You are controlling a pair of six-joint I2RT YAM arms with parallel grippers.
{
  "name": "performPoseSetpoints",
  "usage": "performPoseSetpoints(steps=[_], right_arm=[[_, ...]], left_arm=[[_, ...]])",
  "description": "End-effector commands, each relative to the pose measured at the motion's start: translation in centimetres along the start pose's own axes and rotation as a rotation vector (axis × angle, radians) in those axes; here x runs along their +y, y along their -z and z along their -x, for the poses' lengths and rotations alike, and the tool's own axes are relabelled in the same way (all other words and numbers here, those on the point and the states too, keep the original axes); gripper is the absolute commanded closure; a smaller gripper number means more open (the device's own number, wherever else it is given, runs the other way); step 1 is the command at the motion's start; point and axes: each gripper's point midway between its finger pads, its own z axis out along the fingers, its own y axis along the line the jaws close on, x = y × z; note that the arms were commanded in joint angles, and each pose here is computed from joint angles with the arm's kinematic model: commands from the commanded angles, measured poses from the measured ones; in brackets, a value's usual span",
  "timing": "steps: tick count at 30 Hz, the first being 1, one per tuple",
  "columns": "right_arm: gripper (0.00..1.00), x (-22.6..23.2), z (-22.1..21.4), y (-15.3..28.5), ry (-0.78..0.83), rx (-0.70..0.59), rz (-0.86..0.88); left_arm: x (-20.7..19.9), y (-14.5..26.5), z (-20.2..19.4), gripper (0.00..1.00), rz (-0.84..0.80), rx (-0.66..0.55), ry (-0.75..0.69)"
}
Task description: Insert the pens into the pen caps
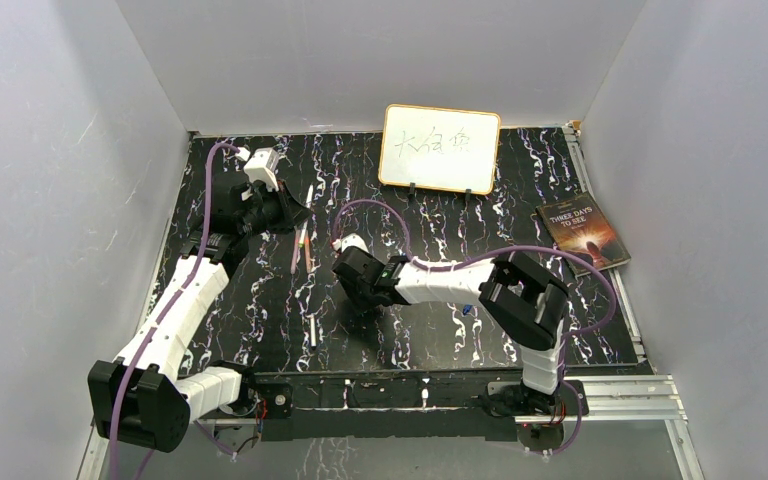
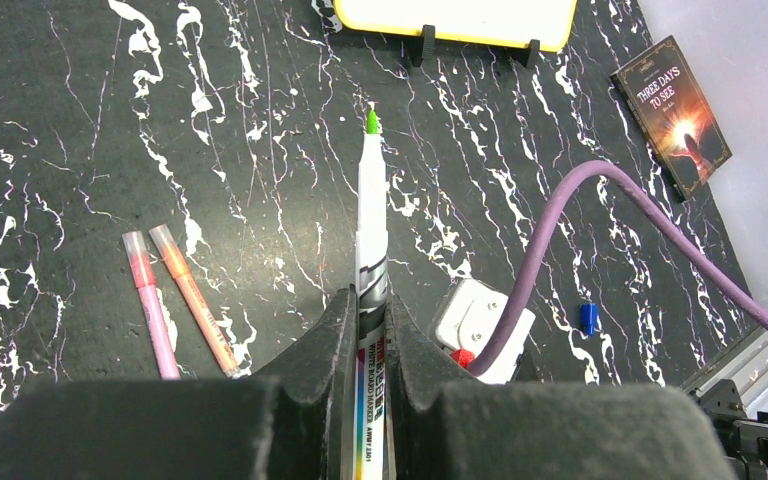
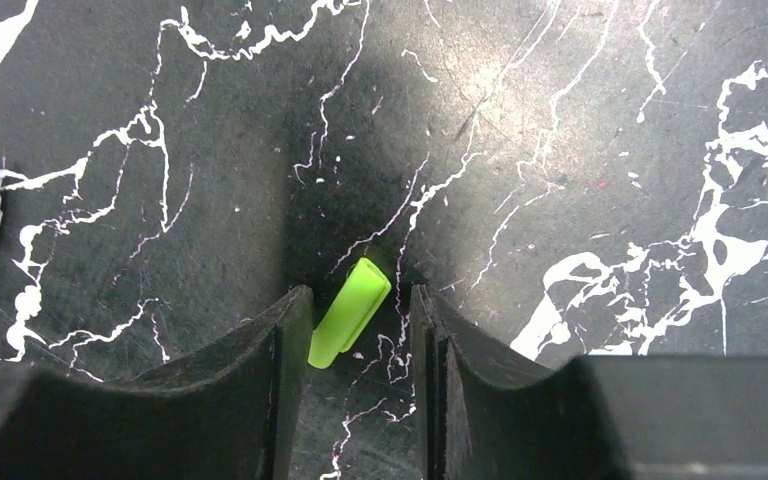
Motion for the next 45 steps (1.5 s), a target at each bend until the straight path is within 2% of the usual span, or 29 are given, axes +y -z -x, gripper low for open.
performPoseSetpoints(steps=[1, 5, 13, 20, 22, 25, 29, 32, 39, 45], right_arm=[[0.63, 0.6, 1.7, -0.1, -0.016, -0.041, -0.001], [0.71, 0.7, 1.3, -0.3, -0.013, -0.028, 0.006], [1.00, 0.6, 1.1, -0.3, -0.022, -0.027, 0.008], [1.00, -0.6, 2.9, 1.6, -0.085, -0.104, 0.037], [1.00, -1.3, 4.8, 3.3, -0.133, -0.178, 0.080], [1.00, -2.6, 7.8, 6.4, -0.206, -0.328, 0.160], [1.00, -5.5, 12.0, 11.5, -0.335, -0.570, 0.260], [1.00, -7.1, 14.4, 15.2, -0.412, -0.727, 0.359], [1.00, -8.4, 18.7, 23.0, -0.452, -1.009, 0.582], [1.00, -7.9, 20.8, 29.1, -0.487, -1.181, 0.835]], left_arm=[[-0.4, 0.4, 0.5, 1.00, -0.022, -0.014, -0.007], [-0.5, 0.5, 0.5, 1.00, -0.025, -0.016, -0.006], [-0.5, 0.5, 0.5, 1.00, -0.026, -0.016, -0.008], [-1.2, 0.4, 0.5, 1.00, -0.066, -0.028, 0.002], [-1.9, 0.5, 0.4, 1.00, -0.115, -0.044, 0.020], [-4.5, 0.8, 0.5, 1.00, -0.277, -0.106, 0.072], [-7.1, 2.2, 1.4, 1.00, -0.470, -0.271, 0.196], [-8.0, 3.1, 1.5, 1.00, -0.524, -0.352, 0.215], [-12.0, 5.1, 1.4, 1.00, -0.700, -0.412, 0.164], [-16.2, 5.3, -0.3, 1.00, -0.845, -0.381, 0.102]])
